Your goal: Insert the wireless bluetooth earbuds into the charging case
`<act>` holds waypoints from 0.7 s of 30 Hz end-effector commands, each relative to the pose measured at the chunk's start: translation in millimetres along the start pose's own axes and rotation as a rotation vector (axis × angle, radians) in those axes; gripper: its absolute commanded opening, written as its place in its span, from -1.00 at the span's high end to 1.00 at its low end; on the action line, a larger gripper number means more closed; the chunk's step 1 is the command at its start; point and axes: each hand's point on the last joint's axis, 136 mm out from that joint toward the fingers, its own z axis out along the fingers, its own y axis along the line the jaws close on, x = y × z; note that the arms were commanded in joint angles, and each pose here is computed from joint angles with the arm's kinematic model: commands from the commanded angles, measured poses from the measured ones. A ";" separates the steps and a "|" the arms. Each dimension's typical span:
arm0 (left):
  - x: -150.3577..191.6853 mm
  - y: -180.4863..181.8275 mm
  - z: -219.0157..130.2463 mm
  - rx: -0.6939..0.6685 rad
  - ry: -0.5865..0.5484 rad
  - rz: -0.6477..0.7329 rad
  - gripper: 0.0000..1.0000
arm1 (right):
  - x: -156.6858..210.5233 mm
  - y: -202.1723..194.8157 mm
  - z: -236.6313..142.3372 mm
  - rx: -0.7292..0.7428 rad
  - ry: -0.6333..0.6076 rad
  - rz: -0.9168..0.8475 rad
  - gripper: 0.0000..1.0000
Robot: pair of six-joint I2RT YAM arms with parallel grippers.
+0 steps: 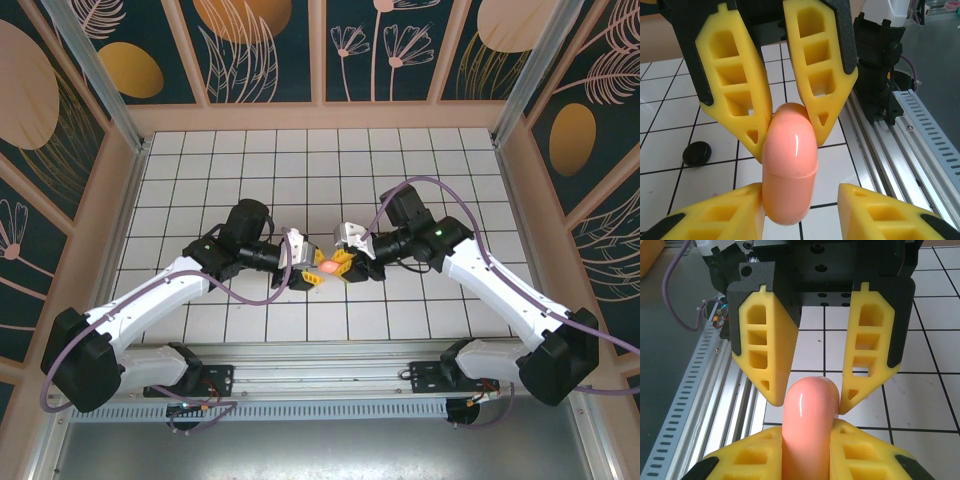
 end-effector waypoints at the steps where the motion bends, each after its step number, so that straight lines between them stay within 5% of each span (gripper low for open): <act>1: -13.8 -1.7 -0.9 0.026 -0.050 0.019 0.22 | -14.2 -1.7 0.6 -0.007 -0.037 -0.035 0.75; 12: -11.2 -0.3 0.2 0.023 -0.038 0.011 0.74 | -16.6 -5.8 0.5 0.020 -0.053 -0.034 0.74; 21: -14.2 5.1 -0.8 -0.020 -0.067 -0.045 0.82 | -11.5 -1.3 -23.9 0.233 -0.154 0.011 0.15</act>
